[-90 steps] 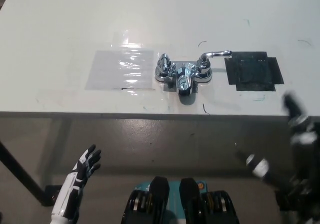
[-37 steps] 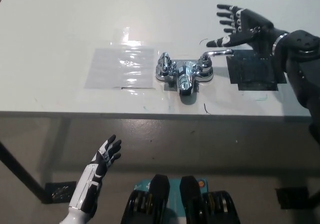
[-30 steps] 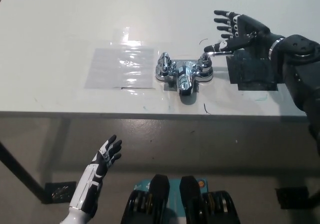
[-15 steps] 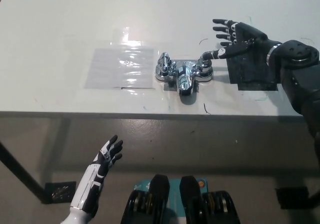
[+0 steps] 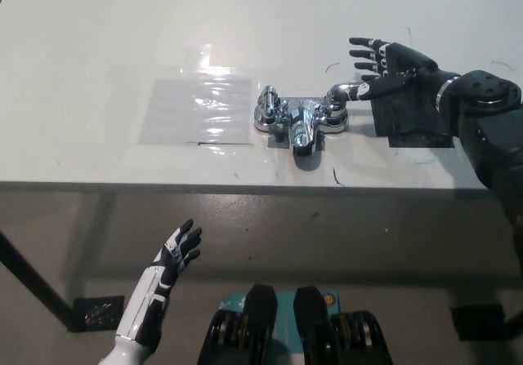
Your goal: The faucet is at the center of the desk and the robot turn off the faucet by turning the right faucet handle using the right hand
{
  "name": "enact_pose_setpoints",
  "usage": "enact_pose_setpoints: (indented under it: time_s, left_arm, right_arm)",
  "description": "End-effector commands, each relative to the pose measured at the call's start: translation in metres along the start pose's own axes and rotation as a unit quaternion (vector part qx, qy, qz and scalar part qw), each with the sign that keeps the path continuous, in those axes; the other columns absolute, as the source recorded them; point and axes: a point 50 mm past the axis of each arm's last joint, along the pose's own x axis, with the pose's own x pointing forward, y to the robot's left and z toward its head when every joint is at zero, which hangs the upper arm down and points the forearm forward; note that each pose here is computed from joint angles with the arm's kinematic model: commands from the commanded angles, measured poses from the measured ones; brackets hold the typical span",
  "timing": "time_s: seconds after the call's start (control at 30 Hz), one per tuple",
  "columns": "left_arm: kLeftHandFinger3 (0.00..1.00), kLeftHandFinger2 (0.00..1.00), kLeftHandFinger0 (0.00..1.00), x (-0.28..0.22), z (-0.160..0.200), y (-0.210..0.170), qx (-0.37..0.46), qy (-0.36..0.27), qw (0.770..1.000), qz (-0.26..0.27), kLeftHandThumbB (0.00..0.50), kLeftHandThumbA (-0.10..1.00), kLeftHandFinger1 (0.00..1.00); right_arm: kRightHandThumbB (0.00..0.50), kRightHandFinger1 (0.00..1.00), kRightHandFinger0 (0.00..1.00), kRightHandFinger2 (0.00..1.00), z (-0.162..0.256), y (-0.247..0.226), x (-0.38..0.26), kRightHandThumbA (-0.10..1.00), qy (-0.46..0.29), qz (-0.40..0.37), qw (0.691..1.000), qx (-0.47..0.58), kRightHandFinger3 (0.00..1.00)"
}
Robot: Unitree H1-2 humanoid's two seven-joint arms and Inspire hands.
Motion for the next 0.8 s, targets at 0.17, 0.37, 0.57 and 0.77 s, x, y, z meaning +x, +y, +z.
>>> enact_pose_setpoints:
  time_s: [0.17,0.37,0.57,0.77]
  left_arm:
    - [1.00,1.00,1.00,0.007,0.010,0.003,0.010,-0.021,1.000,-0.006,0.304,0.99,1.00]
    - [1.00,1.00,1.00,0.009,0.011,0.003,0.012,-0.019,1.000,-0.005,0.316,0.99,1.00]
    - [1.00,1.00,1.00,0.008,0.010,0.003,0.012,-0.015,1.000,-0.006,0.313,0.99,1.00]
    - [1.00,1.00,1.00,0.009,0.010,0.003,0.013,-0.017,1.000,-0.007,0.312,0.99,1.00]
  right_arm:
    - [0.439,1.00,1.00,1.00,0.027,0.005,0.005,1.00,-0.034,0.013,0.999,0.002,1.00]
    - [0.451,1.00,1.00,1.00,0.027,0.009,0.006,1.00,-0.030,0.021,0.999,-0.003,1.00]
    - [0.468,1.00,1.00,1.00,0.021,0.014,0.007,1.00,-0.023,0.027,0.999,-0.006,1.00]
    - [0.463,1.00,1.00,1.00,0.016,0.015,0.007,1.00,-0.017,0.038,0.999,0.002,1.00]
